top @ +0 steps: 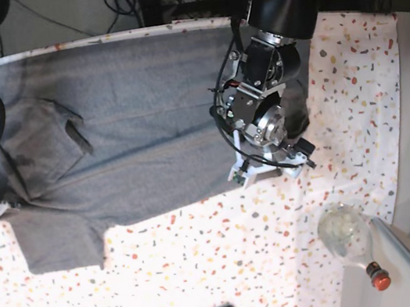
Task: Layout the t-shirt on the table in an organized manner, then fold the t-shirt properly
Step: 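Grasp the shirt side edge with the left gripper and fold it inward, then release the fold and move the left gripper to the shirt hem corner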
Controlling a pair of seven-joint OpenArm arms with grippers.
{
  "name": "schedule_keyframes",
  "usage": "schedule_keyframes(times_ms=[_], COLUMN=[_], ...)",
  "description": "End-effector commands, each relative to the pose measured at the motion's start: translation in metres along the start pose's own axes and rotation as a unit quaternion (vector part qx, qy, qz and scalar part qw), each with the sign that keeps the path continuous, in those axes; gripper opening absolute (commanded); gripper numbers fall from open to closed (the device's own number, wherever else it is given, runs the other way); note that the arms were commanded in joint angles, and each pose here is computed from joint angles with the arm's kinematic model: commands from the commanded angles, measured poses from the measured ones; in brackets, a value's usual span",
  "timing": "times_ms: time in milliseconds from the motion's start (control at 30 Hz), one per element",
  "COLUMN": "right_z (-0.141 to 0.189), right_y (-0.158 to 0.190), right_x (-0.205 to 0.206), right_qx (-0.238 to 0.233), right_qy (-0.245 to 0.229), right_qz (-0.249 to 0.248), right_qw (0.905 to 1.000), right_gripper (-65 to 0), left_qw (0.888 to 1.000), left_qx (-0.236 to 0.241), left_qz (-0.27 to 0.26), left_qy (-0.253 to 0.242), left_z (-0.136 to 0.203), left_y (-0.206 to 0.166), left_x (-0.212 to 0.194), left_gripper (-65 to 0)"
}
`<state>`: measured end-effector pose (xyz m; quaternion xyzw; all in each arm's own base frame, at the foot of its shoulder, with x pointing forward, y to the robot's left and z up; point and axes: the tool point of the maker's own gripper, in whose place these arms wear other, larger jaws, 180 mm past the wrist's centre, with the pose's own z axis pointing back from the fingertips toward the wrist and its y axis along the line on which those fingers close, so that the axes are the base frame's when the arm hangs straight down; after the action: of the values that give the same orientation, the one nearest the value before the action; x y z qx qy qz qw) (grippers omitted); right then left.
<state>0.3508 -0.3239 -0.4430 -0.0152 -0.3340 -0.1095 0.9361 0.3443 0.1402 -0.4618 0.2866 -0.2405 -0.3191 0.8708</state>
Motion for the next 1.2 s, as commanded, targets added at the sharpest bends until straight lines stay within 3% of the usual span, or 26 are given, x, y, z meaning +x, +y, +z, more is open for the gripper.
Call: schedule_keyframes(times_ms=[0,600,967,1033,1100,1167], right_z=[0.006,0.006,0.006,0.006,0.006,0.006], right_y=[-0.008,-0.009,-0.009,-0.009,-0.009,-0.009], right_x=[0.025,0.026,0.026,0.026,0.026,0.026], right_qx=[-0.006,-0.007,-0.007,-0.007,-0.007,-0.007], right_qy=[-0.031,-0.032,-0.032,-0.032,-0.032,-0.032], right_qz=[0.002,0.002,0.002,0.002,0.002,0.002], right_qw=[0.9995,0.9995,0.9995,0.9995,0.9995,0.9995], right_gripper=[-65.0,-65.0,-65.0,-65.0,-65.0,-65.0], left_qw=[1.0,0.999,1.0,1.0,0.996,0.984], left_qx=[0.015,0.036,0.019,0.01,-0.004,-0.023], left_qz=[0.002,0.001,-0.011,0.017,0.091,0.175], left_qy=[-0.003,-0.004,0.018,0.006,0.004,-0.002], left_z=[0.0,-0.006,-0.017,-0.019,-0.02,-0.02], left_y=[0.013,0.037,0.023,0.025,0.037,0.052], left_x=[0.004,0.007,-0.006,-0.004,-0.007,-0.01], left_gripper=[-20.2,-20.2,-20.2,-20.4,-20.4,-20.4])
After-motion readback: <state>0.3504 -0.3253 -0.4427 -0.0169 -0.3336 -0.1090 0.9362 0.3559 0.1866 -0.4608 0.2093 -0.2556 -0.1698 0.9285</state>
